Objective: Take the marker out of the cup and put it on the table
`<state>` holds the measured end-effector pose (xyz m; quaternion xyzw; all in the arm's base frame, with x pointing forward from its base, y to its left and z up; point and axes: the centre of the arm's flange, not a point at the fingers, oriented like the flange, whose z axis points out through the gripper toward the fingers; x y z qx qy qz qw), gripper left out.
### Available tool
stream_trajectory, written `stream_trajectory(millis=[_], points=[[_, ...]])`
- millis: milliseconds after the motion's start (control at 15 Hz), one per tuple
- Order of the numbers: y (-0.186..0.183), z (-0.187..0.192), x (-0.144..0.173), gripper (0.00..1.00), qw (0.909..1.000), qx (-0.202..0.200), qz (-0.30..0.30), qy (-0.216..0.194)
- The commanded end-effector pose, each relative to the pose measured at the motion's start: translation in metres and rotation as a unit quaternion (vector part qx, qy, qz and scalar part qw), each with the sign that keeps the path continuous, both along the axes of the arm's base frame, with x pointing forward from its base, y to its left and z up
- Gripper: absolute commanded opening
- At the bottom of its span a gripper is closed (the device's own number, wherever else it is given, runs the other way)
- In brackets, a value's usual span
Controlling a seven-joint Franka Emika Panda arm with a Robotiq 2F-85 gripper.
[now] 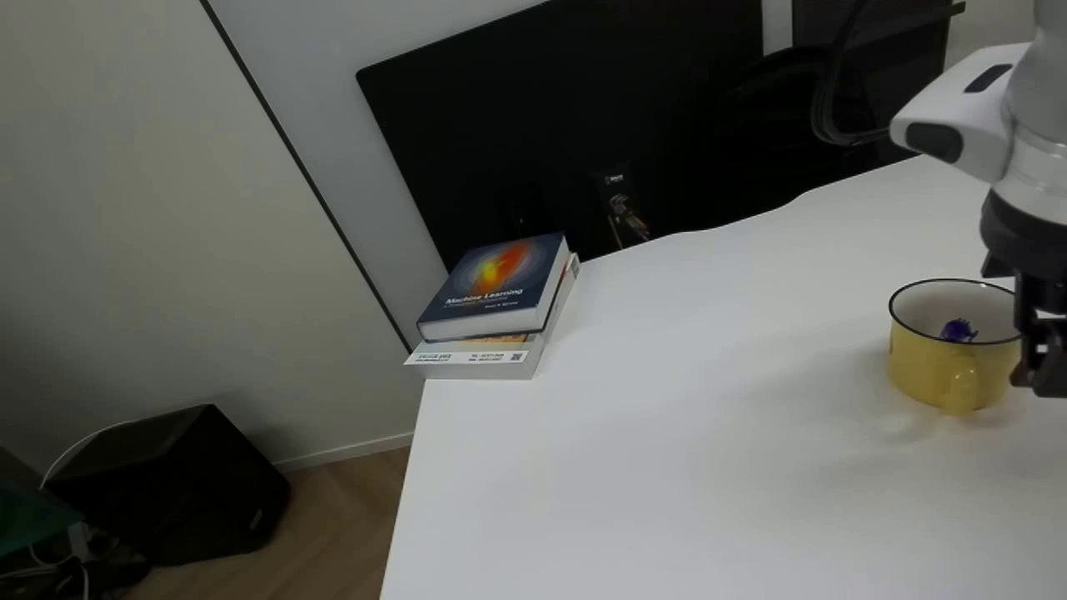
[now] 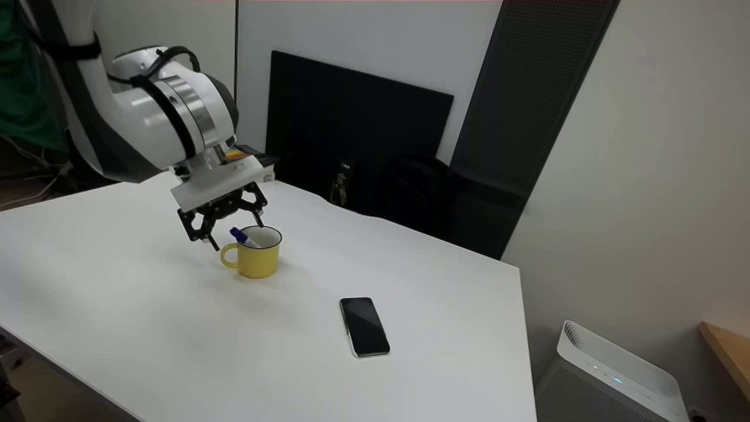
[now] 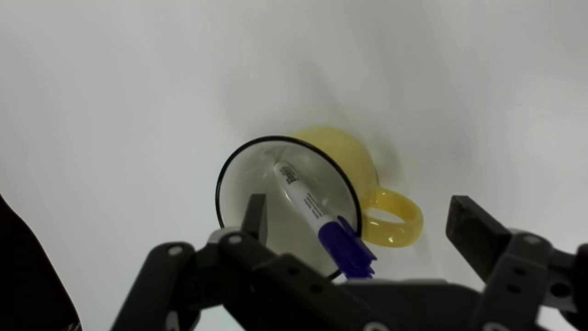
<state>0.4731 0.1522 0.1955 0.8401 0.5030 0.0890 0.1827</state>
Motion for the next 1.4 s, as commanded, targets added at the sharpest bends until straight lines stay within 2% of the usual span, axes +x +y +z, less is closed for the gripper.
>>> stream_trajectory(millis=[0,533,1333], points=[[0.017,-0.019,0.023,1.00,0.9998,-0.005,-0.007,-0.018],[0.027,-0.014,0.036,1.00,0.9997,-0.013,-0.005,-0.022],[0.021,0.001,0.030,1.00,0.9989,-0.036,-0.023,-0.017]])
